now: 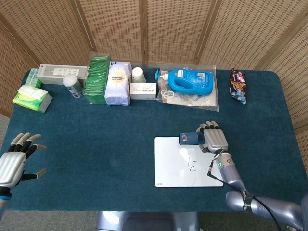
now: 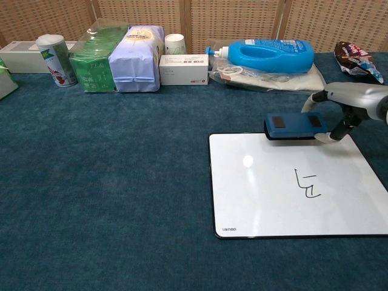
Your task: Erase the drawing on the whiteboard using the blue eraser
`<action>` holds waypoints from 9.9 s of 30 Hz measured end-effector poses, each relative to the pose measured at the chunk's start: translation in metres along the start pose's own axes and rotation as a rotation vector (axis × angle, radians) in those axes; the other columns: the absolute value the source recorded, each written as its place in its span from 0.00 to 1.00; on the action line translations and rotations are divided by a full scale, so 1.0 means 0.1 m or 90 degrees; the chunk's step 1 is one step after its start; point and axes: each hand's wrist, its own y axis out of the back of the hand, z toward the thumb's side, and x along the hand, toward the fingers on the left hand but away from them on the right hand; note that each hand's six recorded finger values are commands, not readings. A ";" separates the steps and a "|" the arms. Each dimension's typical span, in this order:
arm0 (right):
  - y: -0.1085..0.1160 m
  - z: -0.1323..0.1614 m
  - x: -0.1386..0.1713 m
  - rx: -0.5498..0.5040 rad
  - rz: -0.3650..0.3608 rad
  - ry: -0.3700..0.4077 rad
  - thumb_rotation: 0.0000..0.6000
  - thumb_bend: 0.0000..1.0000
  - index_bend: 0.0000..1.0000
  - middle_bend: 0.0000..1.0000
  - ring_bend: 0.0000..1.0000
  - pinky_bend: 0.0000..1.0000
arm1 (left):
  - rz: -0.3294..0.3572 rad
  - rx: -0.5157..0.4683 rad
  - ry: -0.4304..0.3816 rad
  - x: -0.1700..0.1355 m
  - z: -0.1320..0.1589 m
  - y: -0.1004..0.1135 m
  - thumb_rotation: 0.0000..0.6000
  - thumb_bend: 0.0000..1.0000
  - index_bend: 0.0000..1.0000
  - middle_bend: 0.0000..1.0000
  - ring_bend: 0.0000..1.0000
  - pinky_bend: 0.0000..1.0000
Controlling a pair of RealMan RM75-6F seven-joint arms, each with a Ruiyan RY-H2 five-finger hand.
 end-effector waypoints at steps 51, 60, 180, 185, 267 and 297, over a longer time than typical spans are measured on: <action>-0.39 -0.12 0.66 -0.014 0.033 0.159 1.00 0.37 0.65 0.00 0.00 0.00 | 0.006 0.011 -0.014 0.01 0.14 0.09 1.00 0.17 0.36 0.17 0.09 0.00; -0.54 -0.04 0.67 0.003 0.058 0.176 1.00 0.37 0.65 0.00 0.00 0.00 | 0.006 0.012 -0.018 0.01 0.17 0.09 1.00 0.17 0.36 0.17 0.09 0.00; -0.38 -0.16 0.64 0.074 0.081 0.118 1.00 0.39 0.28 0.00 0.00 0.00 | 0.014 0.011 -0.022 -0.02 0.15 0.11 1.00 0.17 0.36 0.16 0.09 0.00; -0.39 -0.14 0.62 0.070 0.078 0.120 1.00 0.39 0.34 0.00 0.00 0.00 | 0.014 0.011 -0.020 -0.02 0.14 0.11 1.00 0.17 0.36 0.16 0.09 0.00; -0.49 -0.05 0.68 0.051 0.092 0.137 1.00 0.38 0.58 0.01 0.00 0.00 | 0.009 0.010 -0.023 -0.03 0.13 0.09 1.00 0.17 0.37 0.15 0.08 0.00; -0.40 -0.03 0.68 0.033 0.084 0.137 1.00 0.38 0.59 0.02 0.00 0.00 | 0.012 0.011 -0.024 -0.05 0.14 0.11 1.00 0.17 0.37 0.15 0.08 0.00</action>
